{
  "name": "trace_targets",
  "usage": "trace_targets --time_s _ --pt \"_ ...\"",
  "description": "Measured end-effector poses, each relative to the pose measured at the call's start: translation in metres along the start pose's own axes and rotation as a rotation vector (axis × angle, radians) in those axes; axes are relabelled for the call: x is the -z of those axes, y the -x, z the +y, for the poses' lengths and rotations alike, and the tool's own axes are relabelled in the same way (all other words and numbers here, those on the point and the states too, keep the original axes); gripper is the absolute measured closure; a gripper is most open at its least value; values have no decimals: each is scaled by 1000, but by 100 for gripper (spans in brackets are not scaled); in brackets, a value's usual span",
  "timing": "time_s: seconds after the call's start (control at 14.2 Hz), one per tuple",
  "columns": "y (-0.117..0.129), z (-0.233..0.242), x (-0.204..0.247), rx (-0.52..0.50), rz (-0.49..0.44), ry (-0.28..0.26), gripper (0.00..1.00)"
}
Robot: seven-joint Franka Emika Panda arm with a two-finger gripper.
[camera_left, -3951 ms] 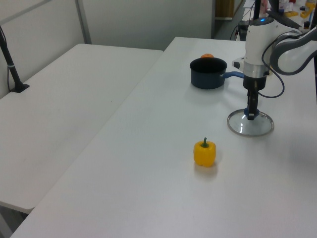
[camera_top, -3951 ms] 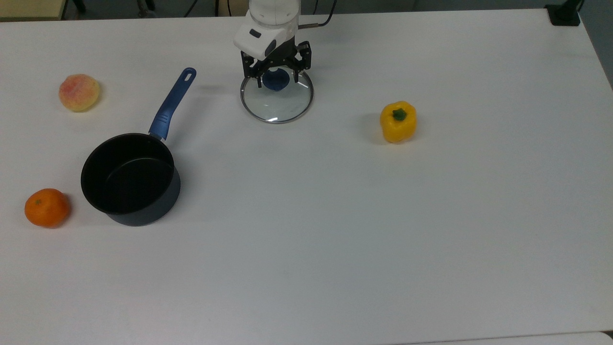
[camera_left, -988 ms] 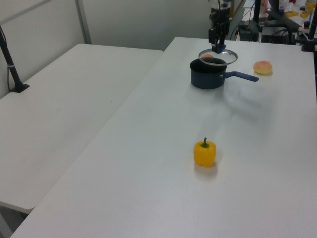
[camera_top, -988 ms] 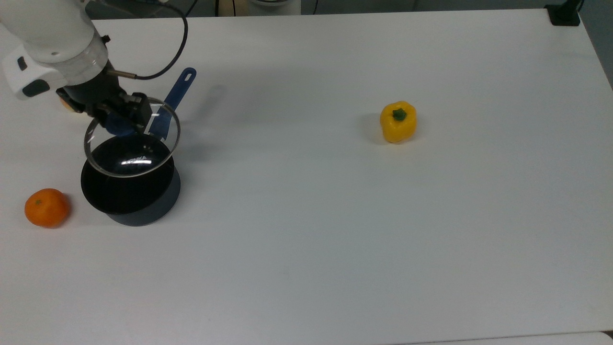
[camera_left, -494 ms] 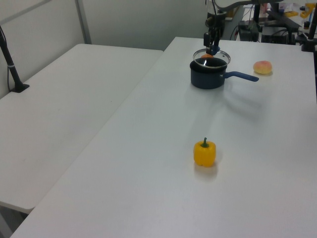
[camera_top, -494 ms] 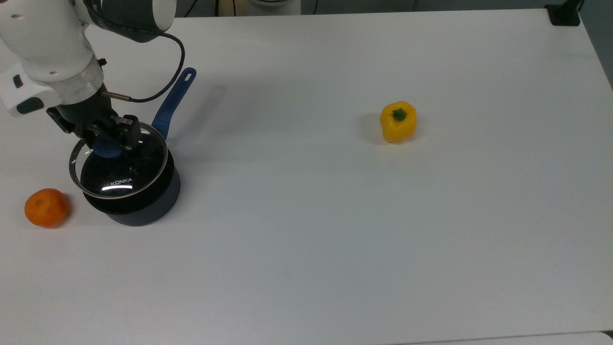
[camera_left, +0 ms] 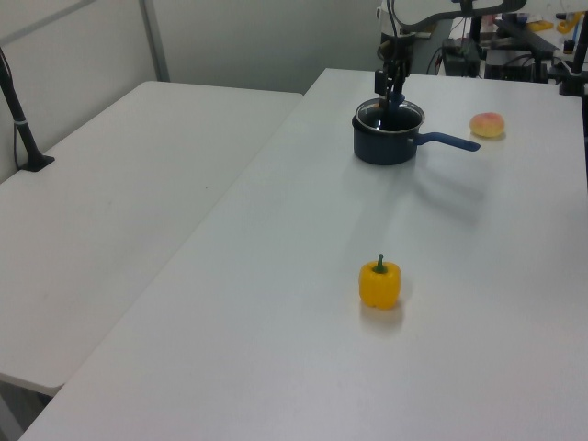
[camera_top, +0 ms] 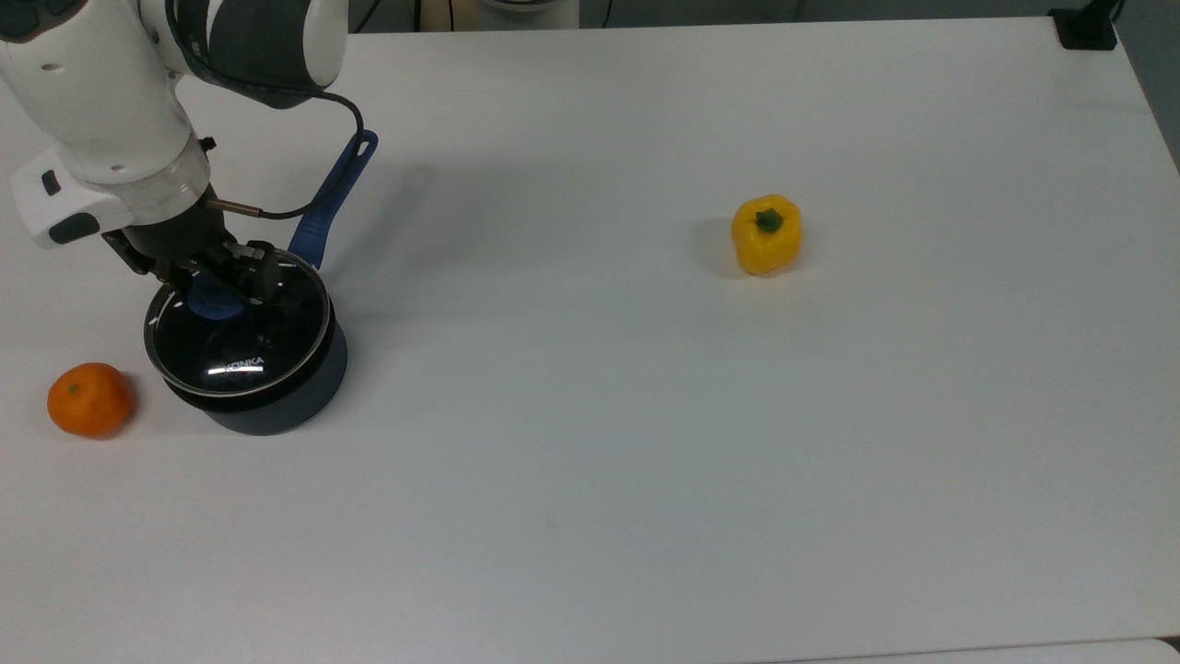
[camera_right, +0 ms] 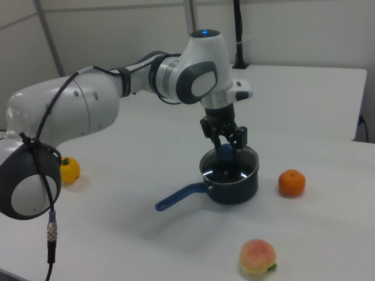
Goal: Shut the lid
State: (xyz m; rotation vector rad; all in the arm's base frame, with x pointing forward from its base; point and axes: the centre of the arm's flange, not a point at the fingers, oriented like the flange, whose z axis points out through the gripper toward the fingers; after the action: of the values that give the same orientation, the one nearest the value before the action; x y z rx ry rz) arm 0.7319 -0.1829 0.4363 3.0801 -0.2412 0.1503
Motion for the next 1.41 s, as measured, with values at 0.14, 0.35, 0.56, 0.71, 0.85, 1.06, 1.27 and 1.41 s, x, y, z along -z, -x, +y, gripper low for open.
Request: trace_targets --time_s 0.14,0.35,0.56,0.71,0.85,1.06,1.27,1.41 --pt "-1 0 -1 2 5 4 34" --pt "-2 -3 -3 8 9 10 34" --pt "-3 -8 -5 19 7 17 34" --pt "-3 -10 -7 24 4 23 34" --pt "-3 -10 -7 25 4 23 34" --pt "-5 -10 -7 26 19 28 33" --pt "-6 -10 -7 26 29 29 1" --pt "-6 -10 -7 25 29 29 0"
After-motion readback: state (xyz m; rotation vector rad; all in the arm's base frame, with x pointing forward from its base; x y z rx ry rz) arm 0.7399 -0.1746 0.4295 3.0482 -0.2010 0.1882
